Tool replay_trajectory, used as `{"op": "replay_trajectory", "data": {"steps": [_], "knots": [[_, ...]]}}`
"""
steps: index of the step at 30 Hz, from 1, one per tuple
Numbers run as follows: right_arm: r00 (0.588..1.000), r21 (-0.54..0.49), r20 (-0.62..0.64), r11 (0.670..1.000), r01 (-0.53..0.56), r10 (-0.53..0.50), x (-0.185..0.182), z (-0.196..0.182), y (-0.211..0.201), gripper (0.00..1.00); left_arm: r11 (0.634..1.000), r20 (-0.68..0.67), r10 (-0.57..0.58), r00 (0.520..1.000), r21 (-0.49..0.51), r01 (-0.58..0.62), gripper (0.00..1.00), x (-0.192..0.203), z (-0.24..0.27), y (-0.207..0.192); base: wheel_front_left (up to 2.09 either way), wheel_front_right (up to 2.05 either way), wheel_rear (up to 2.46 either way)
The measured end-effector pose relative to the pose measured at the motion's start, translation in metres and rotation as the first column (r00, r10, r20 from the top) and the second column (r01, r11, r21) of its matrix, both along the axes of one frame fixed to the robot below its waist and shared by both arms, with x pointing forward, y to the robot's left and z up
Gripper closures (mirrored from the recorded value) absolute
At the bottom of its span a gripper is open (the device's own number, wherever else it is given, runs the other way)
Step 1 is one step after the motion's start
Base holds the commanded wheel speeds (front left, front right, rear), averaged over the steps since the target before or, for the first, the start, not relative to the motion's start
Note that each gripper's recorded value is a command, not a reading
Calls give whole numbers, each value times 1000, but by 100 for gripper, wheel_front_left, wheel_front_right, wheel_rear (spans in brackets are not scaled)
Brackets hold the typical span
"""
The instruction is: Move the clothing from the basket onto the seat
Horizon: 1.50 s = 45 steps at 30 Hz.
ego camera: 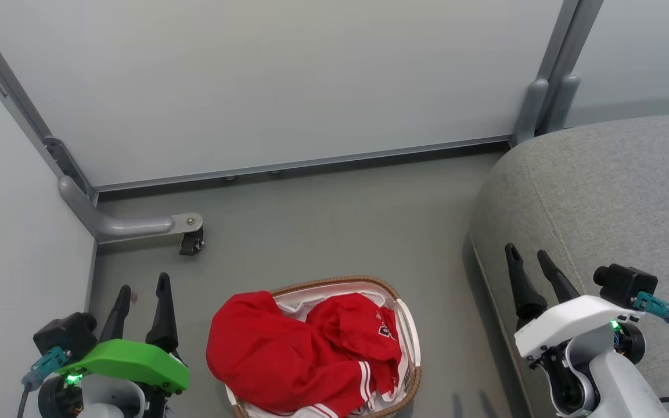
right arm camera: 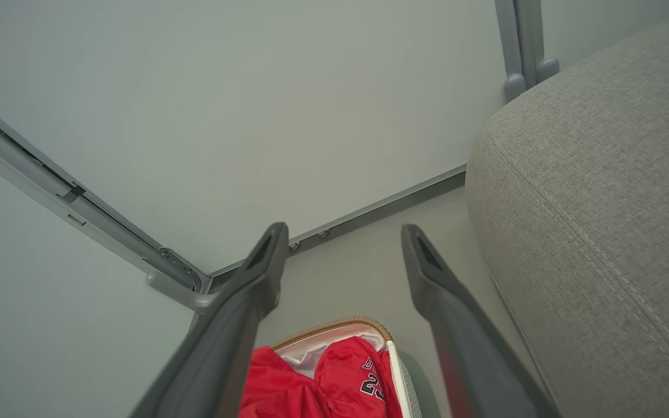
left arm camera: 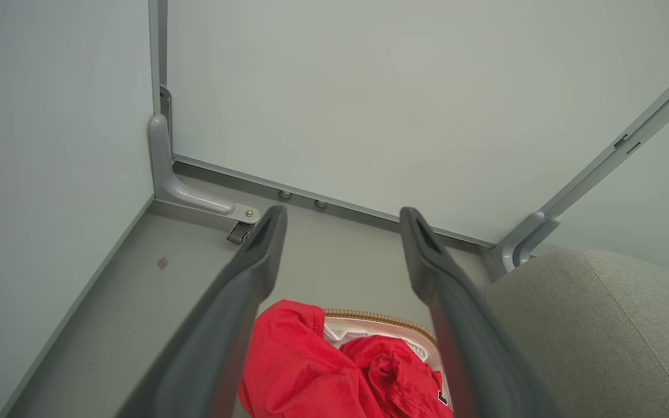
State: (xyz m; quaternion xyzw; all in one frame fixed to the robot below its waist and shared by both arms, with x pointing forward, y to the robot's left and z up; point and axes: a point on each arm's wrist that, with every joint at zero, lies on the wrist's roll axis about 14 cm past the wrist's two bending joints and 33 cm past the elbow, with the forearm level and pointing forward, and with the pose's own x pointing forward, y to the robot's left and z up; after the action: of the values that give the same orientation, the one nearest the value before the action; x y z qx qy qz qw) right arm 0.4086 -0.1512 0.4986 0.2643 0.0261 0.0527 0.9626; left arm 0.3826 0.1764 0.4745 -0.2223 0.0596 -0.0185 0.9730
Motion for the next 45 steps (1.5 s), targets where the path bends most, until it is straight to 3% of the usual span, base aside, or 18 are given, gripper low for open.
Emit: {"op": "replay_trajectory", "data": {"steps": [9, 19, 45], "knots": [[997, -114, 73, 993, -9, 17, 4, 17, 4, 0, 993, 52, -13, 999, 119, 7, 0, 3, 13, -1, 0, 0, 0], [997, -221, 59, 975, -26, 40, 1, 5, 9, 0, 978, 56, -35, 998, 205, 23, 0, 3, 9, -4, 0, 0, 0], [994, -427, 66, 903, -47, 83, -2, -6, 11, 0, 954, 40, -90, 995, 292, 75, 0, -8, -13, -19, 0, 0, 0]]}}
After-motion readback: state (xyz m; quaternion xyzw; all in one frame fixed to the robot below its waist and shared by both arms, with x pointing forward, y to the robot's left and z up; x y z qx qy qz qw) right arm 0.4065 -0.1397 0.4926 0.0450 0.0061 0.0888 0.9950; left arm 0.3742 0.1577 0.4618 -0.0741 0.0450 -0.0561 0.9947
